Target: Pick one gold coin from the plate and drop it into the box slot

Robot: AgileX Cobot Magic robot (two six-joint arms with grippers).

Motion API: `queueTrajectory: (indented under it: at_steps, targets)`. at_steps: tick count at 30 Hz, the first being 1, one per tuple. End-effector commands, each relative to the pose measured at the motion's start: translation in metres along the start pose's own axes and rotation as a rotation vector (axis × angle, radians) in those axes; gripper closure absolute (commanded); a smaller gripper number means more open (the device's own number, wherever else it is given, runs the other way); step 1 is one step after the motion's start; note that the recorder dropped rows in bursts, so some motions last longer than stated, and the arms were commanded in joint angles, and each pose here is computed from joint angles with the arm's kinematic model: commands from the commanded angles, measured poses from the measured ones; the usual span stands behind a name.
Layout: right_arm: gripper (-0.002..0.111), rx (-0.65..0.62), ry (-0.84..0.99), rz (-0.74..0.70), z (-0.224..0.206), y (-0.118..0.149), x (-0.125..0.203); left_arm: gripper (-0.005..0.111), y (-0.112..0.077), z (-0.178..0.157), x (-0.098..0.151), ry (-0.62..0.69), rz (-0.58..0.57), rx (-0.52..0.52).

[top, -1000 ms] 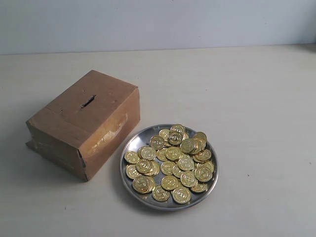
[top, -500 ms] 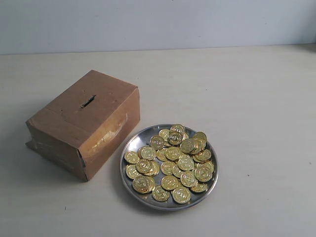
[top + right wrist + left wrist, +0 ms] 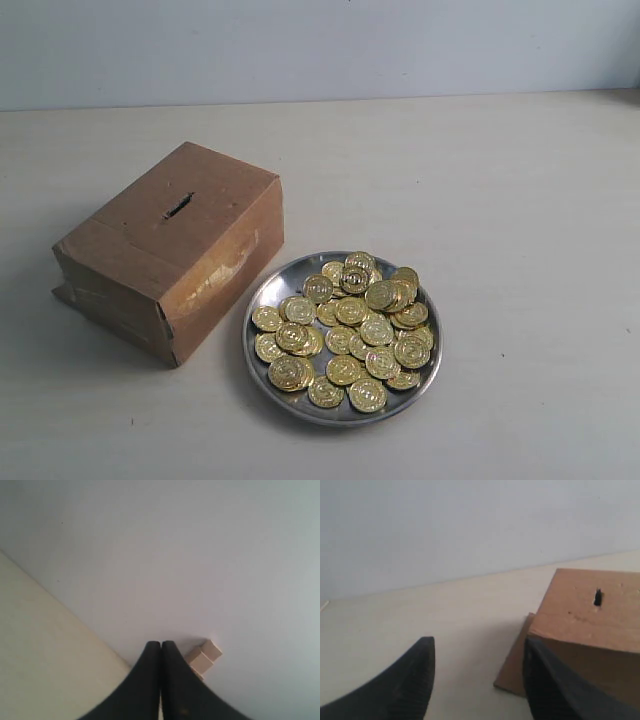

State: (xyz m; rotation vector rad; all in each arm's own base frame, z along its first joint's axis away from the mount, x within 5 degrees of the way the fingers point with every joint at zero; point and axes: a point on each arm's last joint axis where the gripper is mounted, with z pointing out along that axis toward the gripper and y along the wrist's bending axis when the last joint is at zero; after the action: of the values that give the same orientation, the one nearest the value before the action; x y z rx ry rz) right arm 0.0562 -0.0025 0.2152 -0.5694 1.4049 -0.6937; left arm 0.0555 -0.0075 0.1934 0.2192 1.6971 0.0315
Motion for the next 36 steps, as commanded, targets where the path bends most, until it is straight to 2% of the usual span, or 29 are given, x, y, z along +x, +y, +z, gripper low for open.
queueTrajectory:
  at_steps: [1,7,28,30,31,34,35,36]
  targets:
    - [0.108,-0.063,0.048,-0.01,-0.001,0.007,0.005,0.054,-0.004,-0.001,0.01,0.1,0.002,0.042]
    - [0.108,-0.198,0.156,0.005,-0.003,0.019,0.015,0.054,-0.004,-0.001,0.012,0.117,0.002,0.046]
    - [0.108,-0.216,0.171,0.007,-0.004,0.02,0.016,0.055,-0.004,-0.001,0.012,0.119,0.004,0.046]
    - [0.108,-0.216,0.171,0.007,-0.004,0.02,0.016,0.062,-0.004,-0.001,0.012,0.119,0.004,0.046]
    - [0.108,-0.216,0.171,0.007,-0.004,0.02,0.016,0.069,-0.004,-0.001,0.011,0.116,0.004,0.046]
    - [0.108,-0.216,0.171,0.007,-0.004,0.02,0.016,0.101,-0.004,-0.001,0.01,0.103,0.004,0.041]
    - [0.108,-0.216,0.171,0.007,-0.004,0.02,0.016,0.106,-0.003,-0.001,0.01,0.102,0.009,0.039]
    - [0.108,-0.216,0.171,0.007,-0.004,0.02,0.016,0.106,-0.003,-0.001,0.01,0.102,0.009,0.039]
